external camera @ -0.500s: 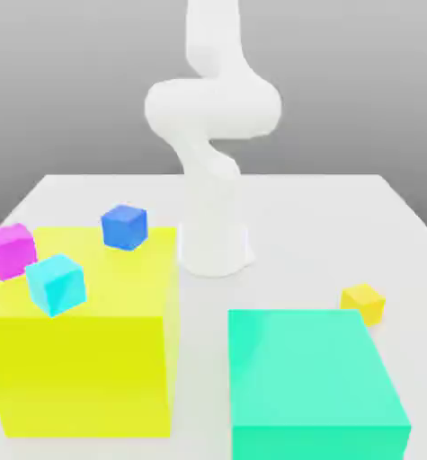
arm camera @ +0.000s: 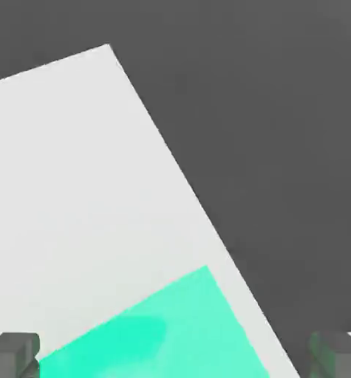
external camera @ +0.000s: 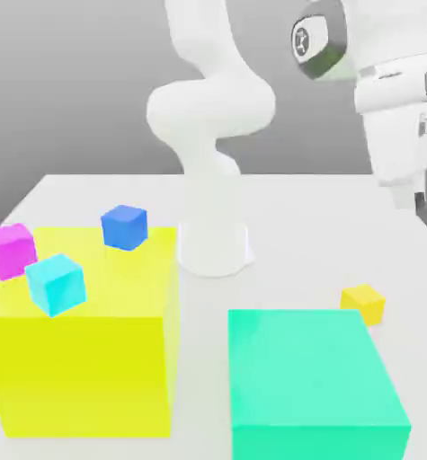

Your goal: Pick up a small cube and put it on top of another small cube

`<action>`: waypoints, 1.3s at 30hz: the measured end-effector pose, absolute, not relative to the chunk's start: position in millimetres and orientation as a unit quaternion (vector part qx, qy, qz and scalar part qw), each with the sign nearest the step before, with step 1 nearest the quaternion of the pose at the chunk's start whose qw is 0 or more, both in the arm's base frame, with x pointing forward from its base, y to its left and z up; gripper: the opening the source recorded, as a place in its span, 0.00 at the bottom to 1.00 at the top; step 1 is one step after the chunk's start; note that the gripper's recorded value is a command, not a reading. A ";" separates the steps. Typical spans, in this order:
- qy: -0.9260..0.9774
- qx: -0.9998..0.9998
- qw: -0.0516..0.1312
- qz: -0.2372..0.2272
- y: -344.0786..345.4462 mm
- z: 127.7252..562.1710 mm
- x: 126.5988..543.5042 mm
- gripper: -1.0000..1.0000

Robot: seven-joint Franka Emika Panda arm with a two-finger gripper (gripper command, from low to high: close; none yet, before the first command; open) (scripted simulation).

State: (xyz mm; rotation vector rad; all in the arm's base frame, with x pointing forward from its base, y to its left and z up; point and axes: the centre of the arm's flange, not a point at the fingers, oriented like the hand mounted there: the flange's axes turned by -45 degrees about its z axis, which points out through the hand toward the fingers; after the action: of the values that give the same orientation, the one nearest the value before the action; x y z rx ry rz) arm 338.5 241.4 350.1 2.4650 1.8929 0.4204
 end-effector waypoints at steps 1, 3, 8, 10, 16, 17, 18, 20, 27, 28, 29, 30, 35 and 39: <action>0.634 0.764 0.003 0.119 249.8 331.0 325.4 0.50; 0.691 0.717 0.002 0.089 263.0 294.3 296.9 0.50; 0.815 0.579 0.001 0.015 272.7 213.0 217.2 0.50; 0.831 0.556 0.000 0.004 272.3 192.4 206.2 0.50; 0.836 0.548 -0.001 0.000 272.3 141.5 201.5 0.50; 0.836 0.548 0.000 0.000 271.8 135.4 201.1 0.00; 0.836 0.548 0.000 0.000 271.8 135.4 201.1 0.00; 0.836 0.548 0.000 0.000 271.7 135.3 201.1 0.00; 0.836 0.548 0.000 -0.001 272.8 155.1 201.9 0.00; 0.836 0.548 0.000 -0.001 272.9 163.1 202.1 0.00; 0.836 0.548 0.000 -0.001 272.9 171.1 202.0 0.00; 0.837 0.547 0.000 -0.001 273.1 179.2 201.1 0.00; 0.817 0.576 0.004 0.004 247.7 227.9 266.0 0.00; 0.788 0.615 0.011 0.009 182.9 279.2 350.6 0.00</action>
State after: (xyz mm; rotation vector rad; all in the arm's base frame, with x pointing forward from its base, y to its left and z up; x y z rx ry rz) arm 350.6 182.9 279.2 1.9190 2.4592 0.0278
